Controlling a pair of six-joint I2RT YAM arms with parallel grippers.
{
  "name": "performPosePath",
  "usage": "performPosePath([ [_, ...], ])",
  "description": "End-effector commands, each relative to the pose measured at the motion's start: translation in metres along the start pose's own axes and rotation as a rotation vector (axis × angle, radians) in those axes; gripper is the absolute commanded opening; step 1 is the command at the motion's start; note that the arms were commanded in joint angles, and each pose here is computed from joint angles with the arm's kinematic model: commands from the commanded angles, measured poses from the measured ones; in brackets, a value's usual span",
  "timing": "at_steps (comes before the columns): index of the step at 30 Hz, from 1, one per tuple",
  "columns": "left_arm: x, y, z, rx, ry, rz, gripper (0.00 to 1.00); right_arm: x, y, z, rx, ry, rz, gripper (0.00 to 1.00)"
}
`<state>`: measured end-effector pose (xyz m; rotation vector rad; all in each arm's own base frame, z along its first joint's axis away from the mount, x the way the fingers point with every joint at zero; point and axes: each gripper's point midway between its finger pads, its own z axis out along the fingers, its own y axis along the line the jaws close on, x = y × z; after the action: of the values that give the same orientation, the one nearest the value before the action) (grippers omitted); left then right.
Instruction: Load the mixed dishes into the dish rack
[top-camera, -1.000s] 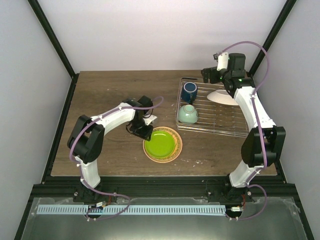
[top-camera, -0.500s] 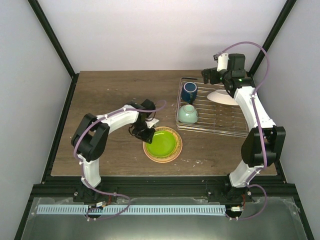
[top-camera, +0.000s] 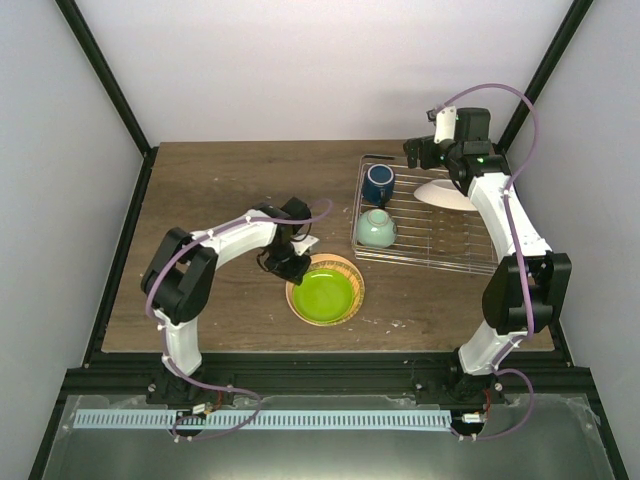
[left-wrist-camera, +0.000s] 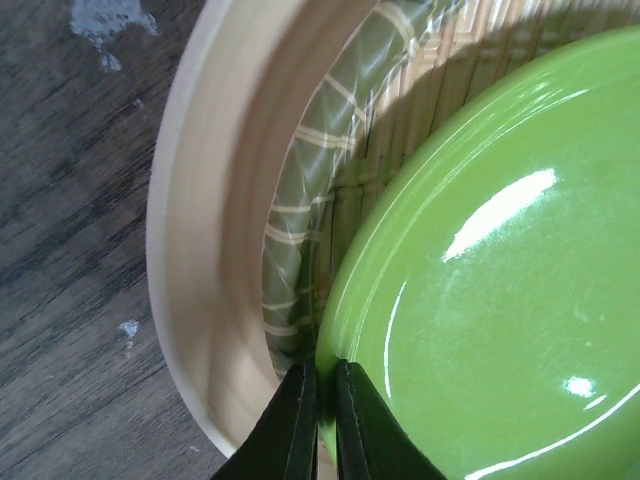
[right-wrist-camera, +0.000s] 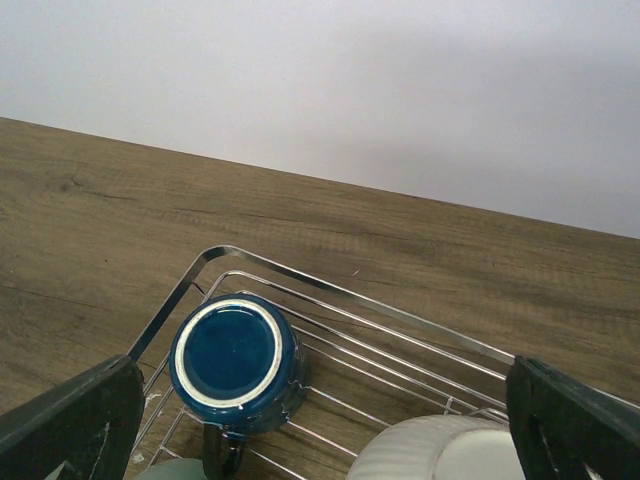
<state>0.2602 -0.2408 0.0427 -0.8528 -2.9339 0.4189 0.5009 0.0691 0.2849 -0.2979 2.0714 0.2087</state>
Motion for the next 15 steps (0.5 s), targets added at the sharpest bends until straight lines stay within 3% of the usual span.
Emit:
performPosePath([
  [1, 0.006, 0.002, -0.010, -0.032, -0.005, 0.015, 0.02, -0.006, 0.004, -0.001, -0.007, -0.012, -0.019, 1.00],
  [9, 0.002, 0.005, -0.043, -0.034, -0.093, 0.012, 0.00, -0.001, 0.015, -0.002, -0.070, 0.000, -0.031, 1.00],
  [15, 0.003, 0.020, -0.084, -0.030, -0.210, 0.005, 0.00, 0.006, 0.044, -0.005, -0.220, 0.006, -0.031, 1.00],
])
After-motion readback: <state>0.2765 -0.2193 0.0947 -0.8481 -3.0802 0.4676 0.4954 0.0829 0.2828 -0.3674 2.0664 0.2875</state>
